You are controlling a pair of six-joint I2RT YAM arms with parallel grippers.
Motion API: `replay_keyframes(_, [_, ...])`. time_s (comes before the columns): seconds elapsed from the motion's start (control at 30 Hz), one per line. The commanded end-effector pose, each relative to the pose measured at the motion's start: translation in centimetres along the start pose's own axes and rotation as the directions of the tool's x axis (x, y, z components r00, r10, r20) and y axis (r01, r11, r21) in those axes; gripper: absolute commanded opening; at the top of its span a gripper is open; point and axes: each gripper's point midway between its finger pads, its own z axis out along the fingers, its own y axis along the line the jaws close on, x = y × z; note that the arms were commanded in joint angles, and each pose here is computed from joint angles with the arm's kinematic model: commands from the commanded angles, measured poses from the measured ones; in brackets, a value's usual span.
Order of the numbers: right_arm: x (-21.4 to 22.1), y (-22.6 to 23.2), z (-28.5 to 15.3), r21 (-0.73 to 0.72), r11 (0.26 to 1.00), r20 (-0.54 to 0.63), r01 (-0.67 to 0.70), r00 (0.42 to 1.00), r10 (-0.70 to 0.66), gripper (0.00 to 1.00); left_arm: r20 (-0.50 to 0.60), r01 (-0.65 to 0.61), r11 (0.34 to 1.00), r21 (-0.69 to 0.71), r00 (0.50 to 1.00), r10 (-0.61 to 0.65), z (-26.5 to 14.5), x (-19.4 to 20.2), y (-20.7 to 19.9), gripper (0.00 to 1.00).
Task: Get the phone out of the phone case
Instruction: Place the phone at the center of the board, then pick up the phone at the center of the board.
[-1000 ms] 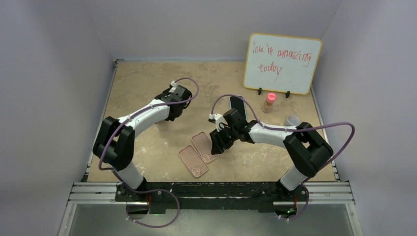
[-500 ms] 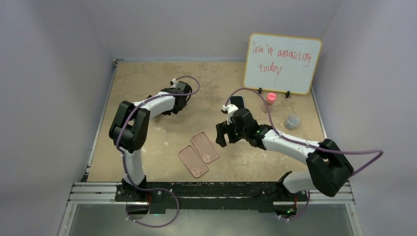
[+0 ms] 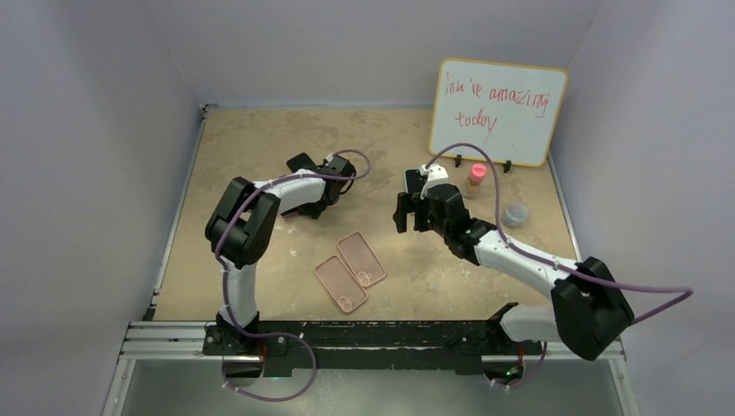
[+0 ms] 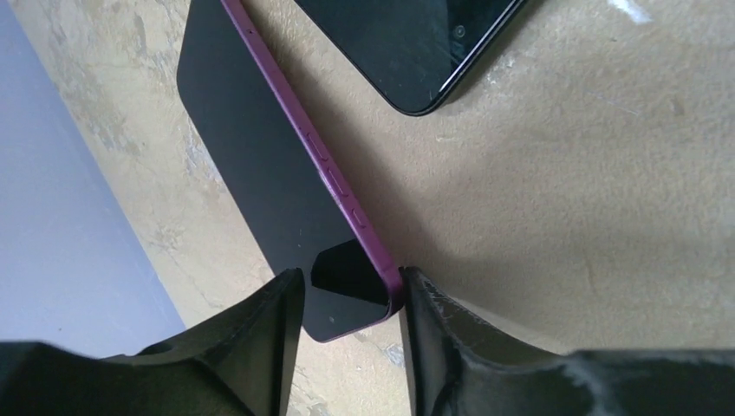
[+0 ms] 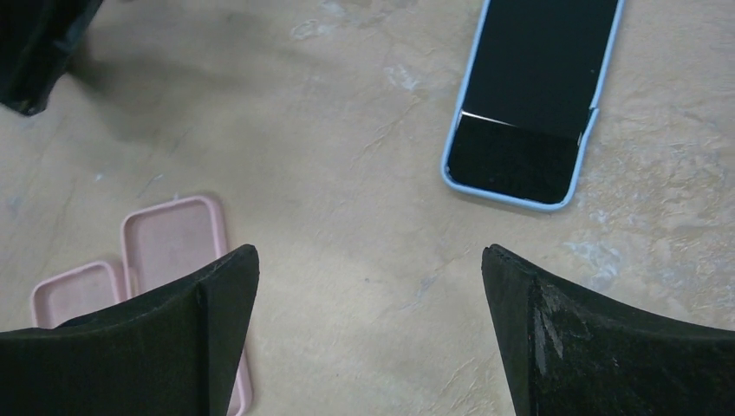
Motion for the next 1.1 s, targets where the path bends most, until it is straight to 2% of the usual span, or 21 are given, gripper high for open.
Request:
replay_keyframes(0.0, [-3.3,-1.5,1.6,0.086,0.994,0.061,-0.068,0.996,0.063,0.99,0.011,0.031,0.995,0.092,0.999,-0.032,-1.1,0.4,-1.7,0.5])
replay_keyframes(0.07, [-3.9,-2.2,2.6,0.113,0.992,0.035,-0.064,0.998,0.06,0.99,0.018,0.03,0.995,0.094,0.999,-0.032,-1.1,0.2,-1.5,0.58])
replay_keyframes(0.2, [-4.7,-3.9,4.6,0.203,0.979,-0.012,-0.033,0.999,0.037,0.99,0.009,0.054,0.992,0.114,0.998,-0.055,-0.3,-0.5,-1.1,0.64])
replay_keyframes(0.4, [-5.0,-5.9,7.4,0.3,0.954,-0.063,0.004,0.998,0.015,0.99,0.011,0.114,0.981,0.156,0.993,-0.117,0.8,-1.3,0.2,0.68])
replay_keyframes(0.63, [-2.5,-9.2,10.2,0.387,0.922,-0.201,0.025,0.978,0.058,0.99,0.091,0.173,0.936,0.308,0.973,-0.21,-1.4,-3.8,0.1,0.73])
replay_keyframes(0.83, [-1.3,-10.4,10.5,0.398,0.917,-0.245,0.025,0.966,0.08,0.99,0.236,0.228,0.861,0.455,0.901,-0.363,-7.3,-6.3,2.4,0.75])
replay_keyframes(1.07, [1.0,-10.5,10.6,0.349,0.937,-0.325,0.025,0.941,0.096,0.99,0.356,0.221,0.788,0.575,0.8,-0.484,-13.7,-6.3,4.9,0.75])
